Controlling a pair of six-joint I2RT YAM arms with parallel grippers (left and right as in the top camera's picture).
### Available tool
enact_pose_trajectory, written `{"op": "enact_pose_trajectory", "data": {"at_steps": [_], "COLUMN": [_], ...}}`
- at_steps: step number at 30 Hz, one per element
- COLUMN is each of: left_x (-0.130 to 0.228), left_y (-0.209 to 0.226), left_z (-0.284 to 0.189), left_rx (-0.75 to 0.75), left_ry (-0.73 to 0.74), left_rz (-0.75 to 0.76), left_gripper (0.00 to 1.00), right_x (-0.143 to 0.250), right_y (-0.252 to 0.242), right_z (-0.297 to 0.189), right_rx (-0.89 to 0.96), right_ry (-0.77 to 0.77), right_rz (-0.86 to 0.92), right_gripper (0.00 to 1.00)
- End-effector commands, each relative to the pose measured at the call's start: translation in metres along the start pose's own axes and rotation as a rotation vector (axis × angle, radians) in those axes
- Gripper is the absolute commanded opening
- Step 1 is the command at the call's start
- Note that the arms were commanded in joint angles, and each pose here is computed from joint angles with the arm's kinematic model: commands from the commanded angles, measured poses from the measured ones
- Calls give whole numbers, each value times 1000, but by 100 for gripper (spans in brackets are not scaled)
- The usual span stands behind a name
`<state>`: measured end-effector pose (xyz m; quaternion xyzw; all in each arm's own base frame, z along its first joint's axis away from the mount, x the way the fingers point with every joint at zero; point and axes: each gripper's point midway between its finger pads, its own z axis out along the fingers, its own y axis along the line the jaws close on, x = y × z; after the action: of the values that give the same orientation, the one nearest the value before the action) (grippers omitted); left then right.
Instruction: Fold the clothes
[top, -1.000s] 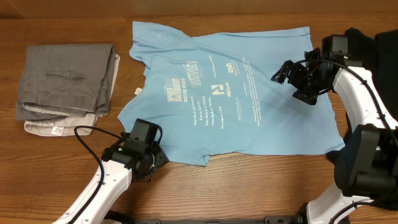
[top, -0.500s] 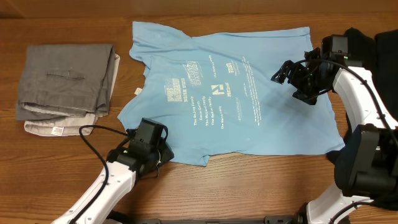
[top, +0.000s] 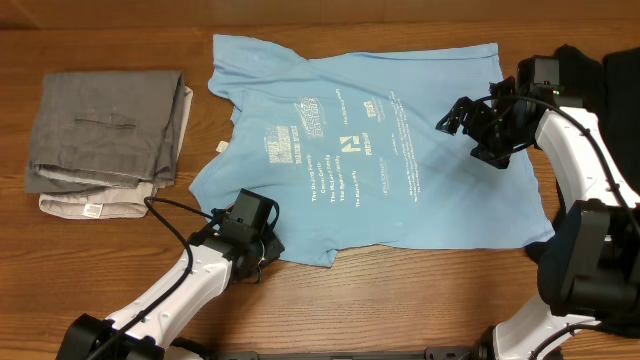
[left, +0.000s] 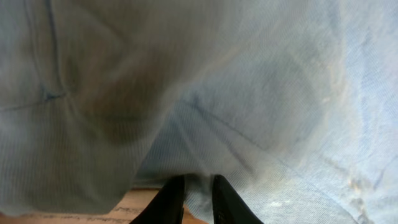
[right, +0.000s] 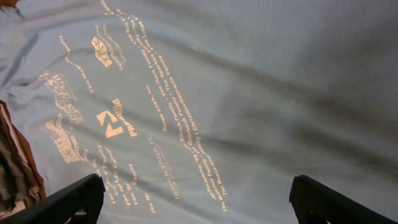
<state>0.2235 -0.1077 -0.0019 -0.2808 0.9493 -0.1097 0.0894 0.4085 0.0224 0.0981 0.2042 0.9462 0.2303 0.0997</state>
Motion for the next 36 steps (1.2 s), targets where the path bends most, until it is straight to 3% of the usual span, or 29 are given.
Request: {"op": "enact_pose_trajectory", "data": {"at_steps": [1, 4, 9, 13, 24, 36], "left_x": [12, 11, -3, -7, -16, -25], "left_y": [8, 8, 19, 21, 37, 47], "left_z": [4, -3, -17, -17, -19, -18], "left_rx": [-39, -60, -161, -174, -216, -261], "left_ry": [59, 61, 9, -9, 17, -26], "left_rz": [27, 52, 108, 171, 331, 351], "left_gripper": [20, 31, 38, 34, 41, 40], "right_x": [-6, -6, -6, -6, -6, -6], "right_y": [4, 4, 4, 4, 4, 4], "right_z": [-4, -4, -4, -4, -4, -4], "right_rx": [-12, -12, -12, -12, -12, -12], "right_ry": [-17, -17, -17, -17, -17, -17], "right_rz": [-6, -6, -6, -6, -6, -6], "right_gripper": [100, 100, 100, 100, 100, 100]}}
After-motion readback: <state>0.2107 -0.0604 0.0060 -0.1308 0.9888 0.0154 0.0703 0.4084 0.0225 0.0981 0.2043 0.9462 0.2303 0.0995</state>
